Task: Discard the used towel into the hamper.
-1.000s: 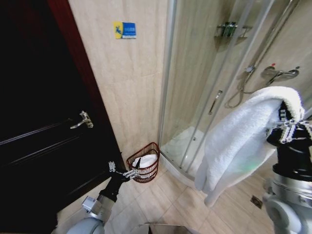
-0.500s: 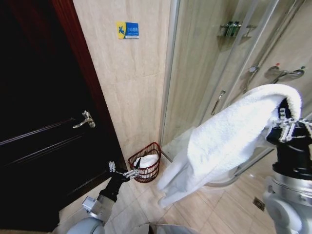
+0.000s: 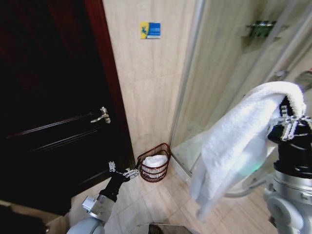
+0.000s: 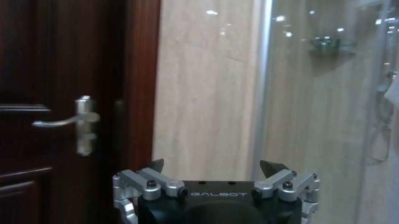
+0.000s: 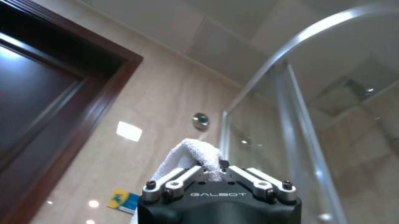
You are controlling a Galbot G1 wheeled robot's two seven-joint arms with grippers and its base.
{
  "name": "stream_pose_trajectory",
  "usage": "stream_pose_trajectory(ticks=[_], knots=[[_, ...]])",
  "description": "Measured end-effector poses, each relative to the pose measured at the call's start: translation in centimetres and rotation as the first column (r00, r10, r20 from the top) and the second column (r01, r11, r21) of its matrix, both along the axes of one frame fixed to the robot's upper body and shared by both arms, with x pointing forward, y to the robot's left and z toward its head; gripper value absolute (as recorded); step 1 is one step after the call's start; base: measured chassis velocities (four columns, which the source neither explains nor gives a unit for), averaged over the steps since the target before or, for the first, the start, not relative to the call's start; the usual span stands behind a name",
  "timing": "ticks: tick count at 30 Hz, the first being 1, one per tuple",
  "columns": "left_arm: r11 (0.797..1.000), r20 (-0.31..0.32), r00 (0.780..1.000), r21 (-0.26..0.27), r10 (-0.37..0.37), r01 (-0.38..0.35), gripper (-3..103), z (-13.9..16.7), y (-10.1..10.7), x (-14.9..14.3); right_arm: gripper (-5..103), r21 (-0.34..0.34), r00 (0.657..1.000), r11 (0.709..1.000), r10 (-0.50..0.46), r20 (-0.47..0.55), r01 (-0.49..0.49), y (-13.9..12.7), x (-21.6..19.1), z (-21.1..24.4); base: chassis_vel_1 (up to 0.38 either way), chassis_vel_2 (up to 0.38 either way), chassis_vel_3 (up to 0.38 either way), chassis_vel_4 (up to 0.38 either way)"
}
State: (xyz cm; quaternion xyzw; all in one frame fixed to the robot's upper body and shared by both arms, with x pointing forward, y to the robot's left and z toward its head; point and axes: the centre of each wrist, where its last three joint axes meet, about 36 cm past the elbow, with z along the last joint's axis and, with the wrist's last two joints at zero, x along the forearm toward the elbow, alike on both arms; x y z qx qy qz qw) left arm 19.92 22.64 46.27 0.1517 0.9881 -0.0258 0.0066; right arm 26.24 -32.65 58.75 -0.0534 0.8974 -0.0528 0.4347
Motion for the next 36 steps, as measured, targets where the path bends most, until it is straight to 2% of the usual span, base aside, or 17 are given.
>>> stream_pose_trajectory(ticks=[19,36], knots=[[1.000,0.000,1.000,0.000,0.000,0.000,100,0.00,0.00,0.00,3,-0.018,1.000,1.000,-0.003,0.019,0.004,-0.42,0.05,0.55,0.086,0.089,0.085,0.083],[1.000,0.000,1.000,0.000,0.000,0.000,100,0.00,0.00,0.00,3,-0.022,1.000,1.000,0.003,0.026,-0.002,-0.39,0.10,0.58,0.001,0.002,0.003,0.002]])
